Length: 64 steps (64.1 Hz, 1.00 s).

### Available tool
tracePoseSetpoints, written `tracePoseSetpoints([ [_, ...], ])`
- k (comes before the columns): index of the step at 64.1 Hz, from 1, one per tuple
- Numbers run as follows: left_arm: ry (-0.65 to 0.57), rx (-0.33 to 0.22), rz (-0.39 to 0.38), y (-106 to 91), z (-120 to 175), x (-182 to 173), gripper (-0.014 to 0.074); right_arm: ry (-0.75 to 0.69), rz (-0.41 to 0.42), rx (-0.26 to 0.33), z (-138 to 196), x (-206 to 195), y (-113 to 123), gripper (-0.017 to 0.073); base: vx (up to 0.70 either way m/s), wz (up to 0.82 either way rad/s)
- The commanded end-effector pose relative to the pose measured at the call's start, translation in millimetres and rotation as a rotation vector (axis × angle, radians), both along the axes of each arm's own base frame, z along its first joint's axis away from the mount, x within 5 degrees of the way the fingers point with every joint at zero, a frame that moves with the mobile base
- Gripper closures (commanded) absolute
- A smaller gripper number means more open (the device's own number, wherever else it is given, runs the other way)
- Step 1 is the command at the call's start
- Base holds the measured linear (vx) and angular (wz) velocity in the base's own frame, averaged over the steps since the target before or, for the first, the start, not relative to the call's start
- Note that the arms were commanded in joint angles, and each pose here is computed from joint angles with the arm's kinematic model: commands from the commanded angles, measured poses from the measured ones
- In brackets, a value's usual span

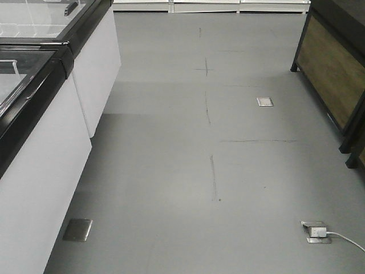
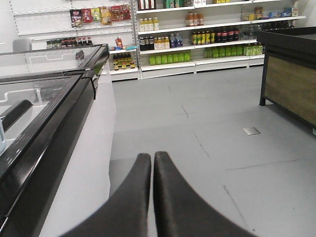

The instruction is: Left arm holds basket, right arm returns cookies

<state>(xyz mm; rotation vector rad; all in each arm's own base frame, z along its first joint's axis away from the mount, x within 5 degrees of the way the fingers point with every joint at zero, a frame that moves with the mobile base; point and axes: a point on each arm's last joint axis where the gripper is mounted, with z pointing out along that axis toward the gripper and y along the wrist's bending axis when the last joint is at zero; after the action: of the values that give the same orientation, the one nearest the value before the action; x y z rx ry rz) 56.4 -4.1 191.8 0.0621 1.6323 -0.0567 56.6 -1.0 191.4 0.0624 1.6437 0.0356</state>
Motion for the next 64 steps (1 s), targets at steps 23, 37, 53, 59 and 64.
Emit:
tracePoseSetpoints([
  [23,-0.109,-0.012,-0.010,-0.5,16.0,-2.0,0.0601,-0.083,0.003,-0.012,6.3,-0.5,0.2,0.0567,0.00,0.00],
  [37,-0.110,-0.012,-0.010,-0.5,16.1,-2.0,0.0601,-0.083,0.003,-0.012,6.3,-0.5,0.2,0.0567,0.00,0.00],
  [53,-0.128,-0.013,-0.011,-0.5,17.8,-2.1,0.0601,-0.083,0.003,-0.012,6.3,-0.5,0.2,0.0567,0.00,0.00],
  [59,-0.162,-0.038,-0.013,-0.6,21.3,-2.5,0.0601,-0.083,0.003,-0.012,6.3,-0.5,0.2,0.0567,0.00,0.00],
  [64,-0.251,-0.044,-0.016,-0.7,33.0,-4.4,0.0601,-0.083,0.003,-0.012,6.3,-0.5,0.2,0.0567,0.00,0.00],
])
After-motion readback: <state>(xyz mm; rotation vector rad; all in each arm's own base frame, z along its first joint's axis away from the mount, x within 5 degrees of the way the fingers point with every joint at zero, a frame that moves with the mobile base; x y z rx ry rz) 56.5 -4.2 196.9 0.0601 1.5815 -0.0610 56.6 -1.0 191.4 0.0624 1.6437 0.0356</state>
